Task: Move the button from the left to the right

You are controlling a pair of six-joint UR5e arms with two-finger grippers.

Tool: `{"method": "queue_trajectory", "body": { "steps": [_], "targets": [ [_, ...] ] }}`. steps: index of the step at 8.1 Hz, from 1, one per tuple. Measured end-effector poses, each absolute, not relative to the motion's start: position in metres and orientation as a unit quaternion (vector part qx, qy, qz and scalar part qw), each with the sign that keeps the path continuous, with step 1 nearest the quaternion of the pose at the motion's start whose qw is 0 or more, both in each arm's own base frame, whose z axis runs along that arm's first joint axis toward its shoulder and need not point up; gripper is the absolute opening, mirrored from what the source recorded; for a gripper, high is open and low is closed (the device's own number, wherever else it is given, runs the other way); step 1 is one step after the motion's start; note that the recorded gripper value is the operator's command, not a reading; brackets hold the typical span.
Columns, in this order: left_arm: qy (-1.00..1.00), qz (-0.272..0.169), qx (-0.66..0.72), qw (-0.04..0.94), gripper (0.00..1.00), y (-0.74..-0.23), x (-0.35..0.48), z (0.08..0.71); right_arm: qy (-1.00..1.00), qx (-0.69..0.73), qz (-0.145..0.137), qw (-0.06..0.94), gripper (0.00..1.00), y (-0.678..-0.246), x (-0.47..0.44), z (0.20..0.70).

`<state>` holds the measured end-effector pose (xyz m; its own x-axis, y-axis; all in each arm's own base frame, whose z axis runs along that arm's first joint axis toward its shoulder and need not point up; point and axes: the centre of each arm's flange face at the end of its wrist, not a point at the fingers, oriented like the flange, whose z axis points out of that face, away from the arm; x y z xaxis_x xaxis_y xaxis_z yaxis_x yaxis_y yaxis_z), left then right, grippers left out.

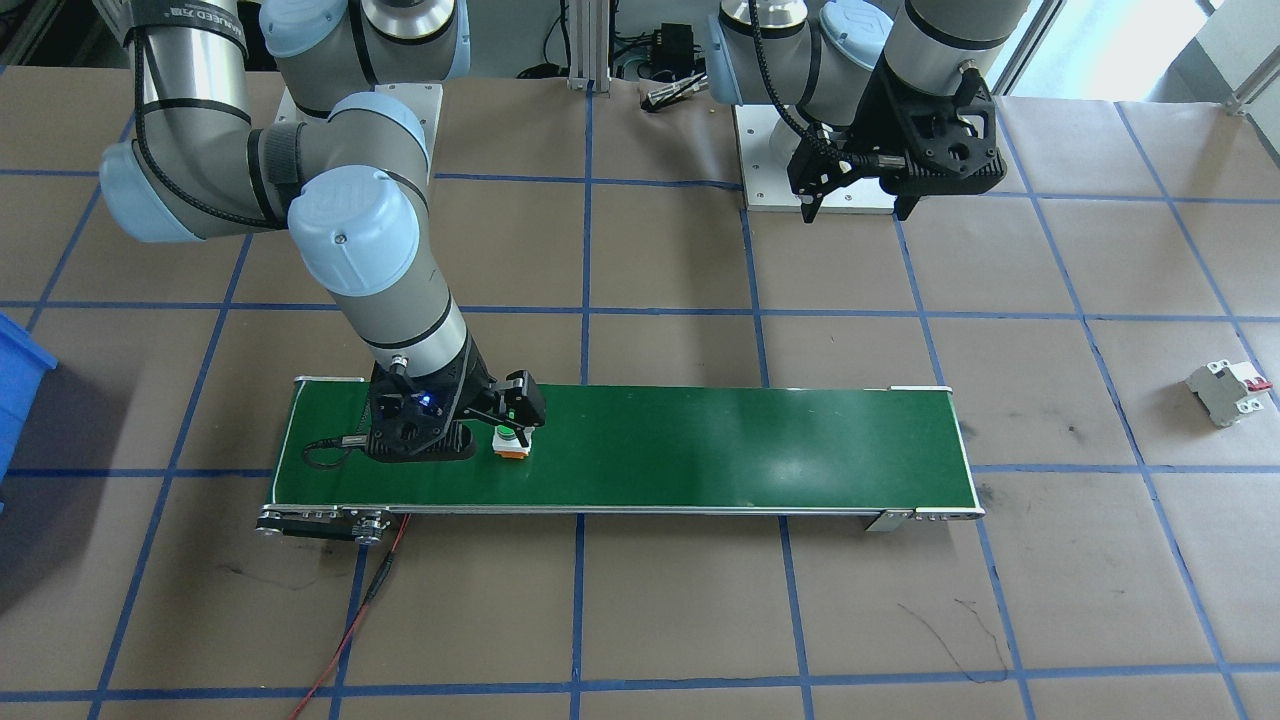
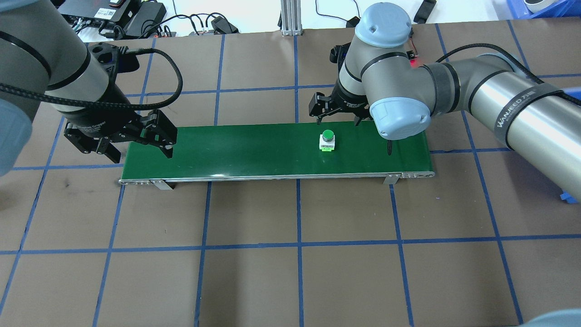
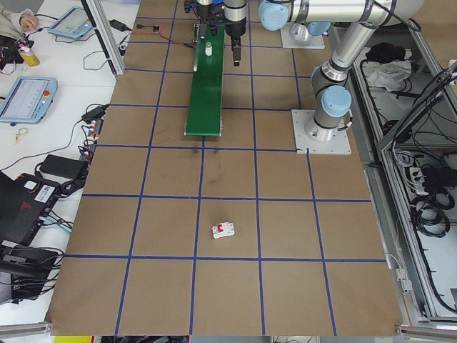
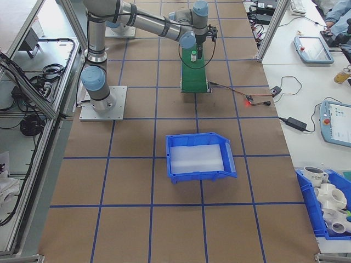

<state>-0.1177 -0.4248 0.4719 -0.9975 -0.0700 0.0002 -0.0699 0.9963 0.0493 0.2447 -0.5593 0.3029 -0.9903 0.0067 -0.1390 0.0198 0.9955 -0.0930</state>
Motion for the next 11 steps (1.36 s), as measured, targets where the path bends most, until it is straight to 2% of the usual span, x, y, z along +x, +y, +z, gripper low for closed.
{"method": "queue_trajectory", "body": {
  "steps": [4, 5, 7, 11],
  "targets": [
    [-0.999, -0.027, 0.035, 0.000, 1.00, -0.425, -0.117, 0.468, 1.000, -0.012, -0.020, 0.003, 1.00, -0.551, 0.231, 0.267],
    [-0.999, -0.028, 0.035, 0.000, 1.00, -0.426, -0.117, 0.468, 1.000, -0.021, -0.012, -0.012, 0.92, -0.548, 0.224, 0.259],
    [-0.999, -0.028, 0.031, 0.000, 1.00, -0.425, -0.118, 0.467, 0.999, -0.025, -0.006, -0.022, 0.03, -0.549, 0.212, 0.254],
    [-0.999, -0.024, 0.029, -0.001, 1.00, -0.426, -0.117, 0.471, 1.000, -0.006, 0.007, -0.016, 0.00, -0.562, 0.152, 0.263]
  ]
}}
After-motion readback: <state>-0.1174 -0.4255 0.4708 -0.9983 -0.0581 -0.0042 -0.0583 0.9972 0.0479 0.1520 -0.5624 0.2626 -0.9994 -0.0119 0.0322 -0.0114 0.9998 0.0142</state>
